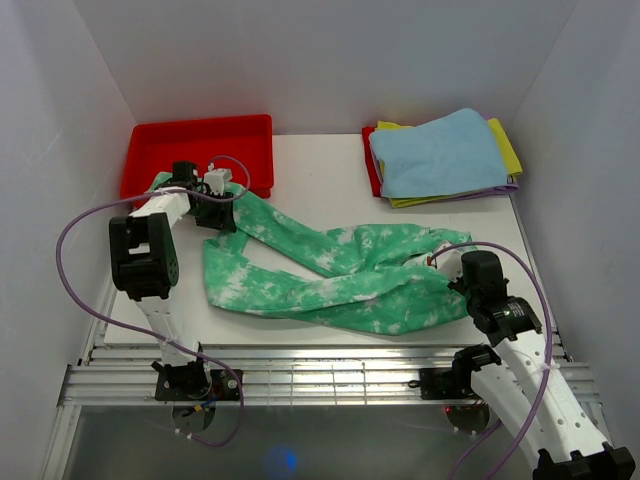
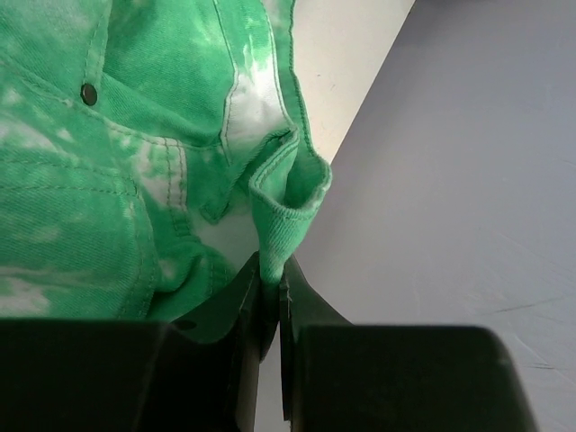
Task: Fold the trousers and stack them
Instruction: Flatten the trousers out
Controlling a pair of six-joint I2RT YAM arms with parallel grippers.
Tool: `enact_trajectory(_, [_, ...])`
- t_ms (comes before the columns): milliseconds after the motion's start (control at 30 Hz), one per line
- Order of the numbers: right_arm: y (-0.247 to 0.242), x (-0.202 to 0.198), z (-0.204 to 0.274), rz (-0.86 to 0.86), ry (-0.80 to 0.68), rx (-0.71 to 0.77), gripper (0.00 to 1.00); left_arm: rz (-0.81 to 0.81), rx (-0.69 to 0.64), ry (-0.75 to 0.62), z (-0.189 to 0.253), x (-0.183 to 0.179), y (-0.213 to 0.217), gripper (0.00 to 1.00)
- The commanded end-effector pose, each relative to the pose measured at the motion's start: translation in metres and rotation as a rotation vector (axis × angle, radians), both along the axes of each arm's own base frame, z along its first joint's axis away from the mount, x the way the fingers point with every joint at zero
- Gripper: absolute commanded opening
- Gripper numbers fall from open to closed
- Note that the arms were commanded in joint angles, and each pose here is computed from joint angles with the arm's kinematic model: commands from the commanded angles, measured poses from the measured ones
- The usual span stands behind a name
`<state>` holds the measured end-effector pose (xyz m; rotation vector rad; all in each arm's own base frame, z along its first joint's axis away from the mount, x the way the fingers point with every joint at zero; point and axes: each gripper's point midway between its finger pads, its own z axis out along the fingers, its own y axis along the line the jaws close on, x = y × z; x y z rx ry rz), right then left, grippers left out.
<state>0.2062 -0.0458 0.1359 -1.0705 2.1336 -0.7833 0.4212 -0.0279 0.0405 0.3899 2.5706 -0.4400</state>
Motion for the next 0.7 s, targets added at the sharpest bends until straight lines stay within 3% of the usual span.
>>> enact_trajectory(0, [0.005,0.006,0.002,-0.013,-0.03,0.045,0.08,-0.01,0.032,-0.058,0.009,0.015,-0.003,0.6])
enact_trajectory(133, [0.005,0.006,0.0,-0.016,-0.029,0.05,0.08,-0.025,0.124,-0.004,-0.011,-0.001,0.001,0.4])
enact_trajectory(233, [0.005,0.007,-0.001,-0.016,-0.027,0.052,0.08,-0.023,0.194,0.017,-0.015,-0.014,0.013,0.34])
enact_trajectory(333, [0.006,0.007,0.0,-0.016,-0.033,0.057,0.08,-0.009,0.224,0.023,-0.005,-0.024,0.026,0.15])
enact_trajectory(367, [0.006,0.008,0.002,-0.017,-0.041,0.06,0.08,0.012,0.223,-0.005,0.011,-0.023,0.035,0.03])
enact_trajectory(500, [0.005,0.008,0.004,-0.019,-0.048,0.058,0.08,0.126,0.259,-0.114,0.078,-0.018,0.082,0.0])
enact_trajectory(667, [0.003,0.005,0.004,-0.013,-0.058,0.049,0.08,0.359,0.514,-0.132,0.139,-0.042,0.201,0.0])
